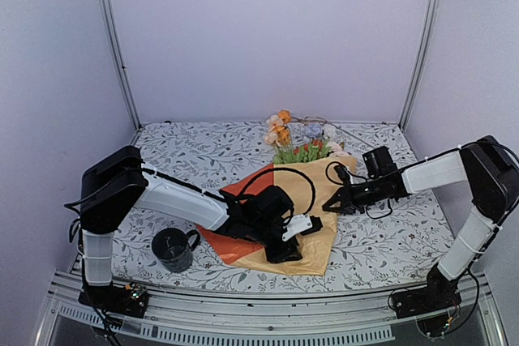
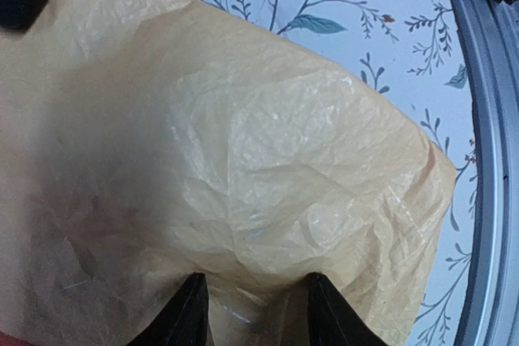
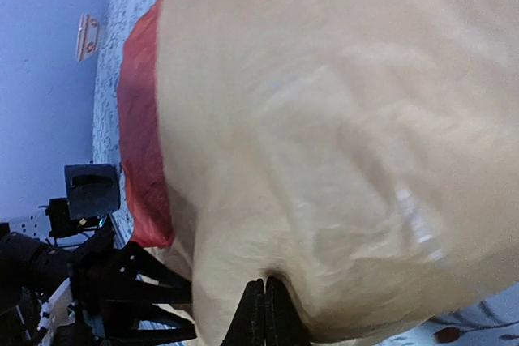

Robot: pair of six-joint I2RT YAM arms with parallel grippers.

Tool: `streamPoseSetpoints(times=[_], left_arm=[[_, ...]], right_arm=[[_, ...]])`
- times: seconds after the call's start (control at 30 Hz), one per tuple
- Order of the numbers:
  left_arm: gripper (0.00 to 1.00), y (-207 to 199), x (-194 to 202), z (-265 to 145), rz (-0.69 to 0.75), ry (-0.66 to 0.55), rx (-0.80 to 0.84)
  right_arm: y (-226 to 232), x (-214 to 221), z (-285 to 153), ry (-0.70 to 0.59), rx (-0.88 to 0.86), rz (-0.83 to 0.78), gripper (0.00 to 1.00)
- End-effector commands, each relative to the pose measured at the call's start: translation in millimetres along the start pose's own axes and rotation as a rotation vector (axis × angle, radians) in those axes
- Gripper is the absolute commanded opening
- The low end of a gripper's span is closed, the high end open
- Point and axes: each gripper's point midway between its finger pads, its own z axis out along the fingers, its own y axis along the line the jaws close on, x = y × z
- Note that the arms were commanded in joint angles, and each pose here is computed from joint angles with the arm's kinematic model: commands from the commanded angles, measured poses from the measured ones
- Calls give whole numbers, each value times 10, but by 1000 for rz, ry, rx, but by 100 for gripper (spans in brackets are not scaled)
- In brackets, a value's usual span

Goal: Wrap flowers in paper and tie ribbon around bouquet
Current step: Press the fold line on the 2/3-folded wrapping paper.

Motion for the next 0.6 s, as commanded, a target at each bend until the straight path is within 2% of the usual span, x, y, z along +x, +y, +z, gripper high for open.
streamPoseSetpoints(times=[0.0,0.13,0.3,0.43,0.57], left_arm=[[42,-127,736,102,-30,235,46],[42,-129,743,101,-28,242,48],[42,-130,773,104,-29,249,50],[42,-124,799,111,-31,260,49],[42,-113,817,109,-32,267,43]], right_arm=[[-343,-395,-20,-85,23,20,1],[-546,-800,-108,-159,46,35,1],[-1017,-1182,-326,-253,113,154,2],[-1418,-1403,-388,-259,156,252,2],[-1526,-1770,-450,-259,197,260,2]])
